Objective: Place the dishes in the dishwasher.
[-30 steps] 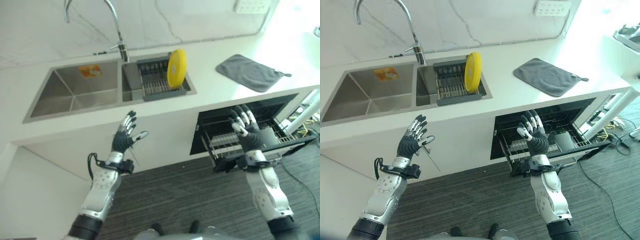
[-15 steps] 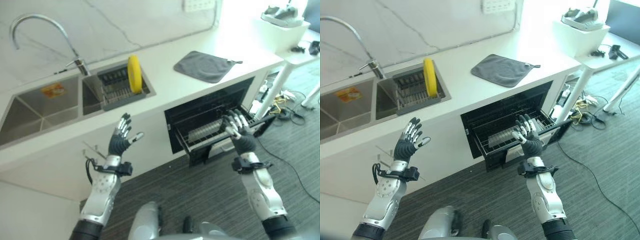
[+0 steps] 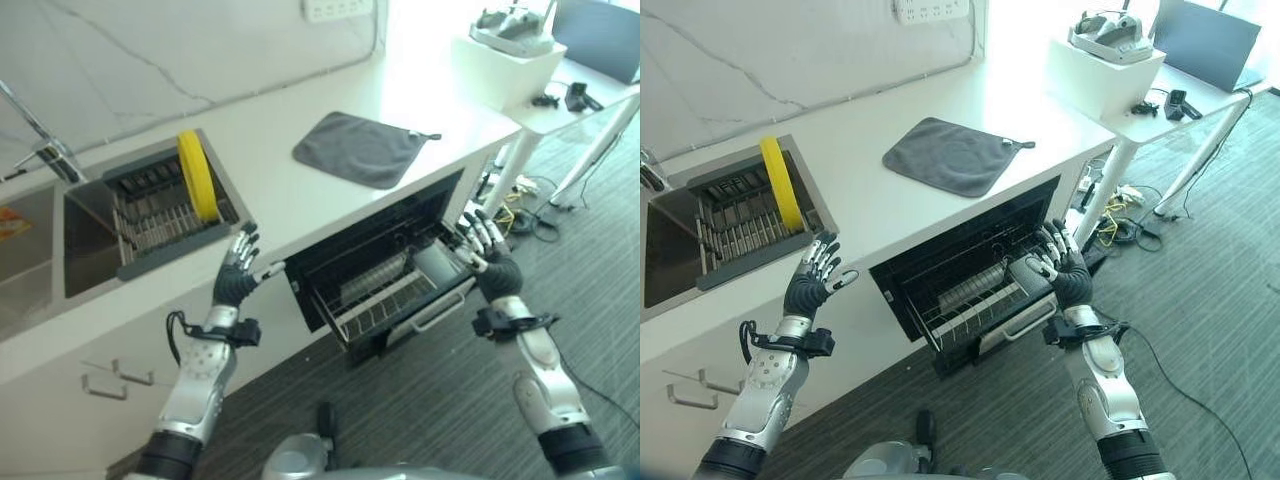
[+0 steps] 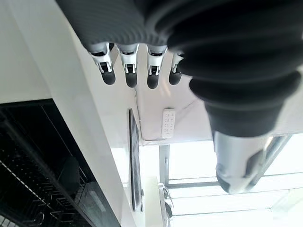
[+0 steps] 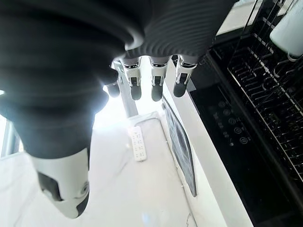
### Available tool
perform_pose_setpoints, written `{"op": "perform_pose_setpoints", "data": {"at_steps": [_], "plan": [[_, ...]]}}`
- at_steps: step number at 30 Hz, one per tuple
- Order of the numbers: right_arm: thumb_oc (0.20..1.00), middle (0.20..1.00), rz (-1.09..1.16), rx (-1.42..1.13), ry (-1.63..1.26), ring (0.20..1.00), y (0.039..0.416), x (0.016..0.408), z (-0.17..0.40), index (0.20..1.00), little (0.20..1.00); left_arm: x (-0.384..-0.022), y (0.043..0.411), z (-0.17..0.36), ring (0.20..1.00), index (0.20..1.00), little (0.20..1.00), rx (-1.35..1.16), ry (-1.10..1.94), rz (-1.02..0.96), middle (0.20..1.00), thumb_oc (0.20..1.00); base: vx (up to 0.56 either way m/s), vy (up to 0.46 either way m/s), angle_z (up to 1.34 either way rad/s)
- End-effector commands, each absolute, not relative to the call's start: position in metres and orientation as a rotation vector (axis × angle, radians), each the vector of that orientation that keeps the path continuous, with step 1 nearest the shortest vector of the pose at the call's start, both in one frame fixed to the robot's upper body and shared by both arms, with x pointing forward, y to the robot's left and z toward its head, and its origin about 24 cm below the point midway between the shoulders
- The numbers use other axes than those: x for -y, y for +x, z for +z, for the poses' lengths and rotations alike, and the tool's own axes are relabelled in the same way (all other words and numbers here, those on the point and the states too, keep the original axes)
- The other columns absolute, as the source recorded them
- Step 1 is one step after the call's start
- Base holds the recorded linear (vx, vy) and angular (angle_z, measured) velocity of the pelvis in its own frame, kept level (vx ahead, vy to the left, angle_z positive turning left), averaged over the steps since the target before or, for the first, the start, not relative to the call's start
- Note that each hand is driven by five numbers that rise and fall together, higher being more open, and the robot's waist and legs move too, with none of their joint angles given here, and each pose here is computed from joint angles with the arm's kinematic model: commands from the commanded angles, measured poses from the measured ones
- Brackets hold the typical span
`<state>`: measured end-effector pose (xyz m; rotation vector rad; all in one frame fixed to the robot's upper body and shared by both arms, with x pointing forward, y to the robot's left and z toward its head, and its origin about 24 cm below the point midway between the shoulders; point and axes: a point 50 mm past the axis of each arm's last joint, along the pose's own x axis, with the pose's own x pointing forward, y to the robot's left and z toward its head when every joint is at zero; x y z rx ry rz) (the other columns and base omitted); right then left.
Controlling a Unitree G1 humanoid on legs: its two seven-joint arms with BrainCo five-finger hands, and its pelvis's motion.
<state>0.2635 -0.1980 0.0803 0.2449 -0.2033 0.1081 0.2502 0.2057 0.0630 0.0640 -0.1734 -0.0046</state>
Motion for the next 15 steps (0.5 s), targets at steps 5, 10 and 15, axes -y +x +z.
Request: {"op": "perform_pose_setpoints", "data": {"at_steps": [5, 10, 15], "plan": [[1.0, 1.0, 0.097, 0.319, 0.249, 1.0, 0.258, 0.204, 0.101, 1.0, 1.0, -0.205, 0.254, 0.087, 1.0, 1.0, 1.0, 0.285, 0.124, -0.043, 1.0, 1.0, 0.1, 0.125, 0.06], [1.0, 1.0, 0.081, 0.344, 0.279, 1.0, 0.259, 0.2, 0.103, 1.0, 1.0, -0.204, 0.254, 0.089, 1.0, 1.0, 1.0, 0.285, 0.165, -0.077, 1.0, 1.0, 0.05, 0.073, -0.06], [1.0, 1.0, 0.15, 0.336, 0.296, 1.0, 0.265, 0.189, 0.106, 1.0, 1.0, -0.219, 0.258, 0.095, 1.0, 1.0, 1.0, 0.293, 0.198, -0.007, 1.0, 1.0, -0.02, -0.117, -0.54]]}}
